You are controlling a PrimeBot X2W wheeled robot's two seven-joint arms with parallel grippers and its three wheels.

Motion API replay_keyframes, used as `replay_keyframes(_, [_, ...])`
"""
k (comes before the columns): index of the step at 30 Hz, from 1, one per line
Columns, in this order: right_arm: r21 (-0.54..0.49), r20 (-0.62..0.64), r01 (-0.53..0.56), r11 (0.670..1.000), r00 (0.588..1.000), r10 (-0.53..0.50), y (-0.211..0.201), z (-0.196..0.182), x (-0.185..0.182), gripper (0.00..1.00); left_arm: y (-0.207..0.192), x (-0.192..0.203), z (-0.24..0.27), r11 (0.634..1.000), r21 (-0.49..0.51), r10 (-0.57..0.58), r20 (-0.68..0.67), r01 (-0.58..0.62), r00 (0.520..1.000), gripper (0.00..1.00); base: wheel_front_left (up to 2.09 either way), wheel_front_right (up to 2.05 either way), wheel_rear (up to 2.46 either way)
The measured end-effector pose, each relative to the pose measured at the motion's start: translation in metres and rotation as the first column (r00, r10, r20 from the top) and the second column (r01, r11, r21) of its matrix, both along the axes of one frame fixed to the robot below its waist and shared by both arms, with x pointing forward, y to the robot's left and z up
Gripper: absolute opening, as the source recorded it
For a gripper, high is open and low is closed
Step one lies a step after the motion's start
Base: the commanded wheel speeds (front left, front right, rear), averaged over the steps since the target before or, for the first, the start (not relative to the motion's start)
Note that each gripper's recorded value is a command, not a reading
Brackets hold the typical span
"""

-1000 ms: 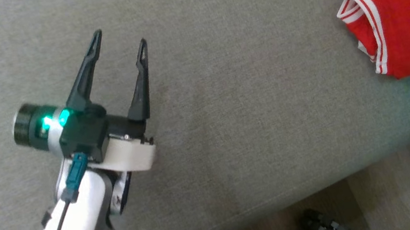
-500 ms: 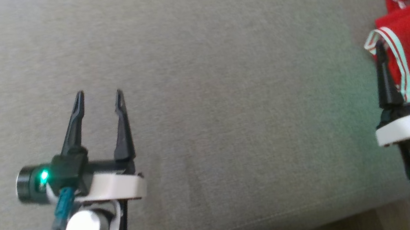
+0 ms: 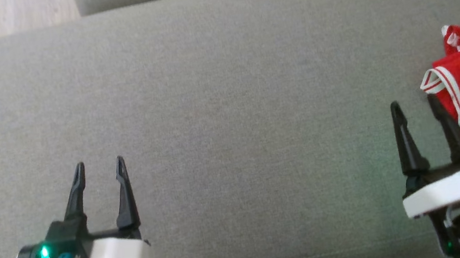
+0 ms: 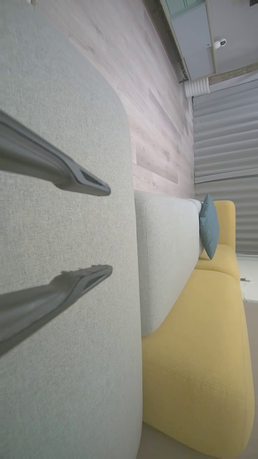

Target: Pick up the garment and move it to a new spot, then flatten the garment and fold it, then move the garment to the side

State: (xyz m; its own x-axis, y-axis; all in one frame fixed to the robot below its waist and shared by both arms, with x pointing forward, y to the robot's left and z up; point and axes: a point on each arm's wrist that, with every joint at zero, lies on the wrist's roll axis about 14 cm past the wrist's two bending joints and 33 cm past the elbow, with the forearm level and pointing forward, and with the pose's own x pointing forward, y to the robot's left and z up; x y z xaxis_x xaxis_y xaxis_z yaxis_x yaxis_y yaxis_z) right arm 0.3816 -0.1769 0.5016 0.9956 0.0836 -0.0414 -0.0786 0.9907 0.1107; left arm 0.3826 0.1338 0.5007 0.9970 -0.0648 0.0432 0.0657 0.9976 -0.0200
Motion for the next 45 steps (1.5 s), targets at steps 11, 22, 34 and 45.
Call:
replay_keyframes(11, [0.025, 0.003, -0.014, 1.0, 1.0, 0.014, 0.009, 0.01, -0.035, 1.0, 0.011, -0.035, 0.001, 1.0, 0.007, 0.018, -0.009, -0.018, 1.0, 1.0, 0.0, 0.0, 0.0])
replay_keyframes(22, [0.027, 0.008, -0.026, 0.999, 1.0, 0.026, 0.013, 0.015, -0.047, 1.0, 0.014, -0.044, 0.005, 1.0, 0.006, 0.022, 0.001, -0.022, 1.0, 1.0, 0.0, 0.0, 0.0])
replay_keyframes(34, [0.036, 0.003, -0.025, 0.999, 1.0, 0.025, 0.013, 0.014, -0.049, 1.0, 0.015, -0.045, 0.001, 1.0, 0.015, 0.021, -0.017, -0.021, 1.0, 1.0, 0.0, 0.0, 0.0])
replay_keyframes(45, [0.045, -0.001, -0.027, 0.999, 1.0, 0.027, 0.014, 0.013, -0.048, 0.0, 0.016, -0.045, -0.002, 1.0, 0.018, 0.021, -0.025, -0.021, 0.999, 0.0, 0.0, 0.0, 0.0])
